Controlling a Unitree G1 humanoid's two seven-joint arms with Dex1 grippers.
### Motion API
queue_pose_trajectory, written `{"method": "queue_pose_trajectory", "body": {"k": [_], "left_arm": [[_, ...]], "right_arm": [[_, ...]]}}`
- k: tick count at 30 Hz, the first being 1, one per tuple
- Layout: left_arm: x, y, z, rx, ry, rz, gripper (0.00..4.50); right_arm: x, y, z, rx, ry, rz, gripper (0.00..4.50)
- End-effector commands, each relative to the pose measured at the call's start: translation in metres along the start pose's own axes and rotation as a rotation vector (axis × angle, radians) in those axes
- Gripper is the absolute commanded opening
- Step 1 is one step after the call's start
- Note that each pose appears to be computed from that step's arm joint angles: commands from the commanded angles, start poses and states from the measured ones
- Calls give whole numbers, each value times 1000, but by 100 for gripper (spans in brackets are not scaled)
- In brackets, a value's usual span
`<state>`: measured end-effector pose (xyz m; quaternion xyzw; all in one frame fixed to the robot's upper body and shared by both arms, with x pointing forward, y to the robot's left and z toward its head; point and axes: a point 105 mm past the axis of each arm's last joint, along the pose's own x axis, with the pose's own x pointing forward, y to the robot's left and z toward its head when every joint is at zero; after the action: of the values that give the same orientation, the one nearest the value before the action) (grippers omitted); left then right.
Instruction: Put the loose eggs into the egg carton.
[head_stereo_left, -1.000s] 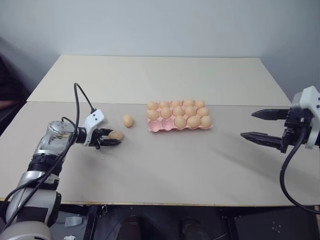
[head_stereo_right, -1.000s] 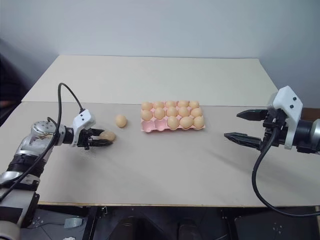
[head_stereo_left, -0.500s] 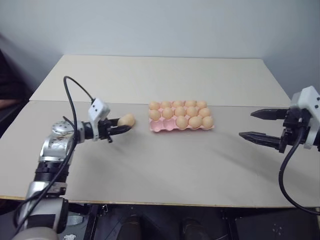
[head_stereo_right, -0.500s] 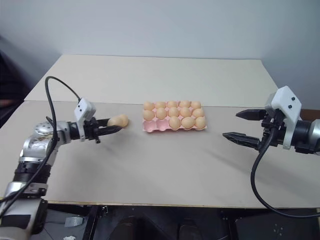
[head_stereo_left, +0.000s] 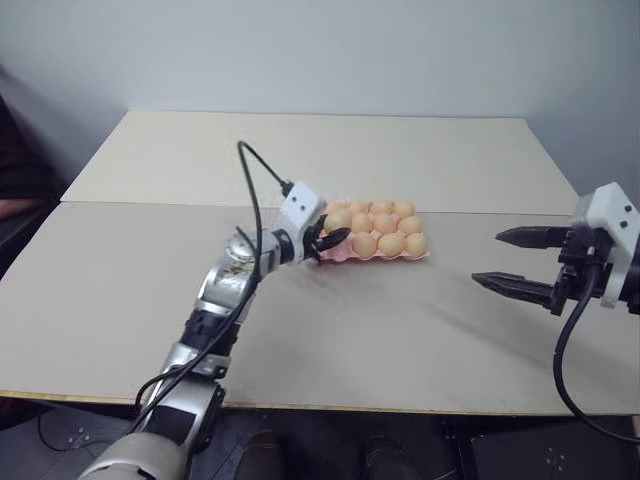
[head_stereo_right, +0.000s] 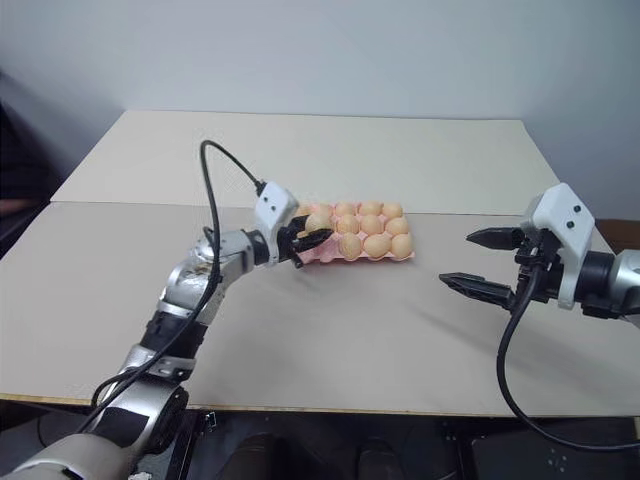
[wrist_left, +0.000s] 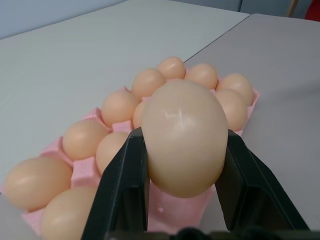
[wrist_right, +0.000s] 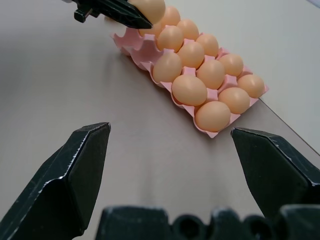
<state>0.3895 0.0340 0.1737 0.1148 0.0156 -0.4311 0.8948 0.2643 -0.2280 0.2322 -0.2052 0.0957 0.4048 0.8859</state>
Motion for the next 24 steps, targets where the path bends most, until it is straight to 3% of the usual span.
{"method": "queue_pose_trajectory", "body": {"k": [1,13,22,24], "left_arm": [[2,3,4,19,24,13,146],[1,-2,-14,-24,107,-9,146],[3,-3,-19,-11,135,0,432],[1,-1,-17,-9,130,7,446]], "right_arm": [[-7,1,13,-35,-26,-22,450],[-9,4,12,-27,-24,-36,450],[-9,4,11,-22,-22,-43,450],[-10,4,11,-22,-21,-45,450]]}}
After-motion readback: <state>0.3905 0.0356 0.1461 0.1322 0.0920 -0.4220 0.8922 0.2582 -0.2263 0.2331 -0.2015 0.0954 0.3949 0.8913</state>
